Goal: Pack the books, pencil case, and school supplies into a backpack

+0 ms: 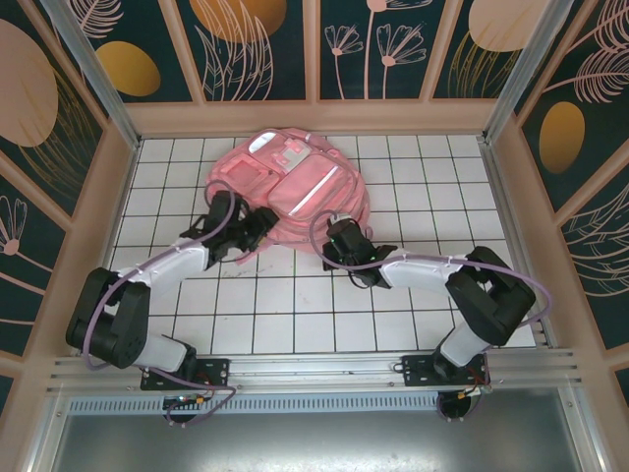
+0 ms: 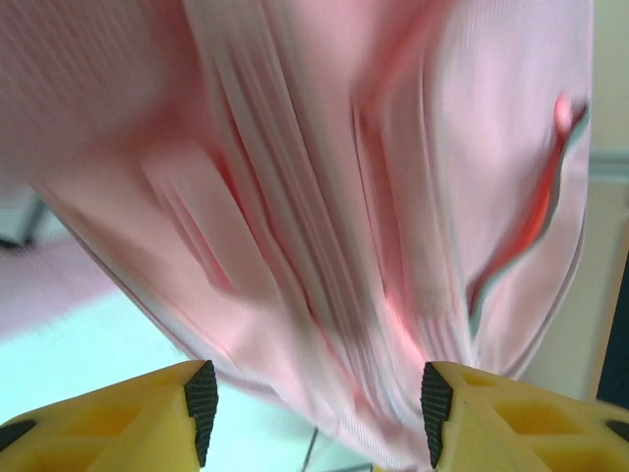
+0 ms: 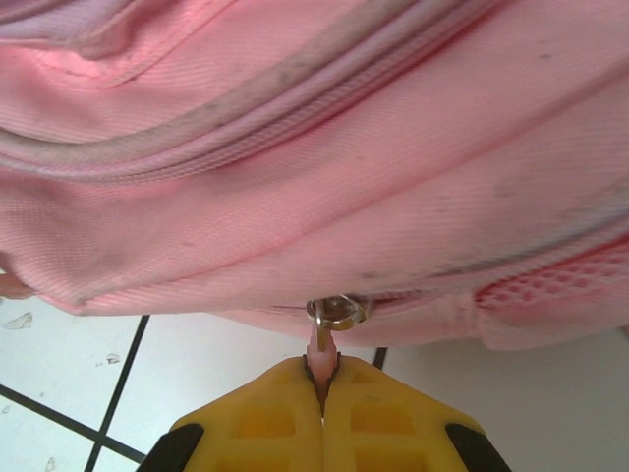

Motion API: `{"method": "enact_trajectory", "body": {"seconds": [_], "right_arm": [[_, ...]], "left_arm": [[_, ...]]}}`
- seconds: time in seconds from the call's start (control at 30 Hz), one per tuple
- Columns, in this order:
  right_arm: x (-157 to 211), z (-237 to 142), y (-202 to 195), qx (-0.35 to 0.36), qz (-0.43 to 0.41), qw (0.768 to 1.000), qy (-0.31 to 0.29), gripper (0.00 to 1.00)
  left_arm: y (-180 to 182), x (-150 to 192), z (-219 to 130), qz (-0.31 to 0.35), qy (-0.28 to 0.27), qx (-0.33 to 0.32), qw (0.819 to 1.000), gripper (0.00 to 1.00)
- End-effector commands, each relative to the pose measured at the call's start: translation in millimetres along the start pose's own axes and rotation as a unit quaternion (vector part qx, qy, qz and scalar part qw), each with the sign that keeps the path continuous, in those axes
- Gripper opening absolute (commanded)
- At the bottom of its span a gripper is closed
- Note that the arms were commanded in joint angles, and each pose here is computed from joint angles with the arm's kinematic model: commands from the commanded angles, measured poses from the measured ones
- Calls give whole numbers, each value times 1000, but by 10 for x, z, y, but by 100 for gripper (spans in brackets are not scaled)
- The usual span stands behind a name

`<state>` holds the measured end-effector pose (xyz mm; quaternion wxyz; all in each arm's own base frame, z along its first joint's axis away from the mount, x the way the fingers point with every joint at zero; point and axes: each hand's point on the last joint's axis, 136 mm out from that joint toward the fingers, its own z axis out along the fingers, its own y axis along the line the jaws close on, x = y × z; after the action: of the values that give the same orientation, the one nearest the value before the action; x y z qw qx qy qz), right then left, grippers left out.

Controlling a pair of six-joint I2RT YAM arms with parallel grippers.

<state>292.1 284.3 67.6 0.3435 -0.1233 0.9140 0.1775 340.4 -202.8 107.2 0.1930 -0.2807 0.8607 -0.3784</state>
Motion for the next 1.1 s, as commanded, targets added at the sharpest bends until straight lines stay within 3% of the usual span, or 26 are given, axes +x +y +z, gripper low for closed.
{"method": "enact_trajectory", "body": {"seconds": [0.0, 0.17, 0.33, 0.43, 0.5, 0.57, 0.6, 1.07], "right_arm": [[-100, 1, 227, -30, 6, 999, -9, 0], [-78, -8, 248, -31, 4, 999, -10, 0], [-56, -25, 245, -32, 5, 999, -10, 0], [-52, -32, 233, -29, 4, 1000, -9, 0], [-61, -44, 210, -24, 3, 1000, -12, 0], [-49, -52, 169, -15, -1, 1000, -13, 0], [-50, -55, 143, -9, -4, 1000, -14, 0], [-196, 0, -412, 56, -14, 998, -17, 0]], "left_arm": [[-102, 219, 73, -47, 7, 23, 999, 60], [-266, 465, 219, -62, 25, 39, 997, 65], [-286, 493, 436, -74, 27, 32, 996, 64], [-245, 468, 533, -80, 20, 25, 996, 49], [-202, 431, 544, -76, 10, 11, 997, 29], [-142, 377, 493, -75, -7, -12, 997, 2], [-101, 351, 455, -75, -16, -26, 997, 0], [853, -238, -486, -91, -119, -140, 979, 0]]}}
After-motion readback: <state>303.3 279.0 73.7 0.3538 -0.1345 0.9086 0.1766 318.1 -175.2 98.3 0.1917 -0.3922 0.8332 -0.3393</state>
